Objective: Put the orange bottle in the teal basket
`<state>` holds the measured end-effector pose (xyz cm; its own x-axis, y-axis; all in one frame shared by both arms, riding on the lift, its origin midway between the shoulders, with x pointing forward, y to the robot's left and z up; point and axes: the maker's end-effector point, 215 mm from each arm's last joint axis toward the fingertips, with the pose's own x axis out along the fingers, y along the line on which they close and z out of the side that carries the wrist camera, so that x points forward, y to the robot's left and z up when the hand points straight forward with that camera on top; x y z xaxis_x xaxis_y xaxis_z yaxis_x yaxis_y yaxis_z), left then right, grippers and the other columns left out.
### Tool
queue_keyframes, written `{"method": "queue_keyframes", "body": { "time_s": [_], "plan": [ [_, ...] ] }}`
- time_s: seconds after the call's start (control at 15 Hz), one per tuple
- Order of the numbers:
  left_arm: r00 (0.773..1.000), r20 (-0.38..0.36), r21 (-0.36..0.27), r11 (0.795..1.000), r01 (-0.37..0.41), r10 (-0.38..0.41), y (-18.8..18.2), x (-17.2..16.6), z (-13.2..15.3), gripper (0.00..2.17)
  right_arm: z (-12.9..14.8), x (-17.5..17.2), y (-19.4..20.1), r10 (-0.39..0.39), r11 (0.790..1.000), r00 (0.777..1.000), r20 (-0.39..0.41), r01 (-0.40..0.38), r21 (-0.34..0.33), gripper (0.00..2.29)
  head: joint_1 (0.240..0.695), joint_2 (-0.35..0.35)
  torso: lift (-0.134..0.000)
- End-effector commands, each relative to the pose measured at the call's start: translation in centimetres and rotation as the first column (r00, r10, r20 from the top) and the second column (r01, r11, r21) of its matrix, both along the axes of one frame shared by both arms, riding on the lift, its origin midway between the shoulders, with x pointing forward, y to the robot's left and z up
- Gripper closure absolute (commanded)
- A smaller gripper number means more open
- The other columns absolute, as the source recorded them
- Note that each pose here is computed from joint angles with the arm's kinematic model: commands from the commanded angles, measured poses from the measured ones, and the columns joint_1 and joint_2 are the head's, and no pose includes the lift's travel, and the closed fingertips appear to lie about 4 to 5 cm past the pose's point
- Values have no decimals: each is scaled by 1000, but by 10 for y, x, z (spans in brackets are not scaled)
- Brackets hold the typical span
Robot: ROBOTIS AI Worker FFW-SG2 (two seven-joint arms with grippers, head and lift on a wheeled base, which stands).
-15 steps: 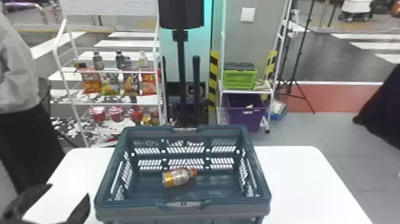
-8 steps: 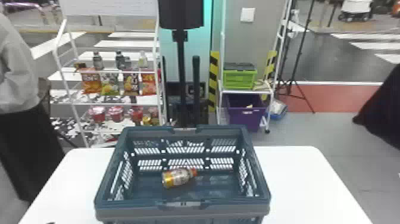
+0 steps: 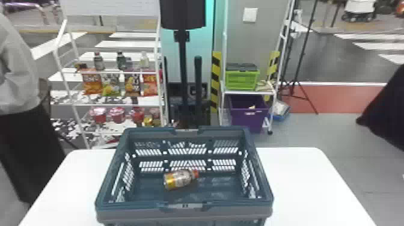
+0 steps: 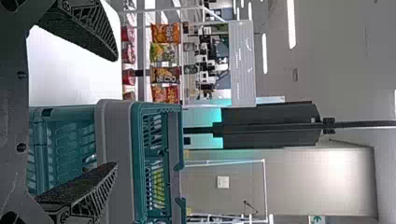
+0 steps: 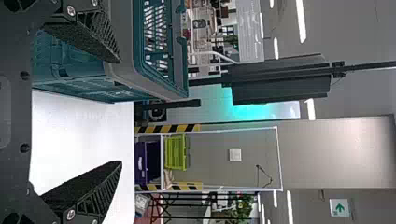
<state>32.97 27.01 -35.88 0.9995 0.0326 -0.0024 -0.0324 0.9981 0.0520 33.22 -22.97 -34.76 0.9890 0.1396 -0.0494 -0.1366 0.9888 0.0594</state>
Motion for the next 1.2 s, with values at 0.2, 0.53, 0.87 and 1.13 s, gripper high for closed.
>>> {"method": "queue_keyframes", "body": {
  "time_s": [0.2,0.53,0.87,1.13],
  "plan": [
    [1000,-25,-3,1000,-7,7,2,-3,-7,93,-2,-4,1,4,1000,1000,-15,-4,0,120,499,0,0],
    [999,-33,5,1000,-8,8,4,-6,-1,93,2,-10,5,11,1000,1000,-18,-11,2,120,499,0,0],
    [999,-43,-7,1000,-7,6,1,-6,-1,93,3,-14,5,8,1000,1000,-23,-8,4,120,499,0,0],
    [999,-42,-9,1000,-5,4,0,-3,0,93,3,-16,5,11,1000,1000,-23,-11,-1,120,499,0,0]
  ]
}}
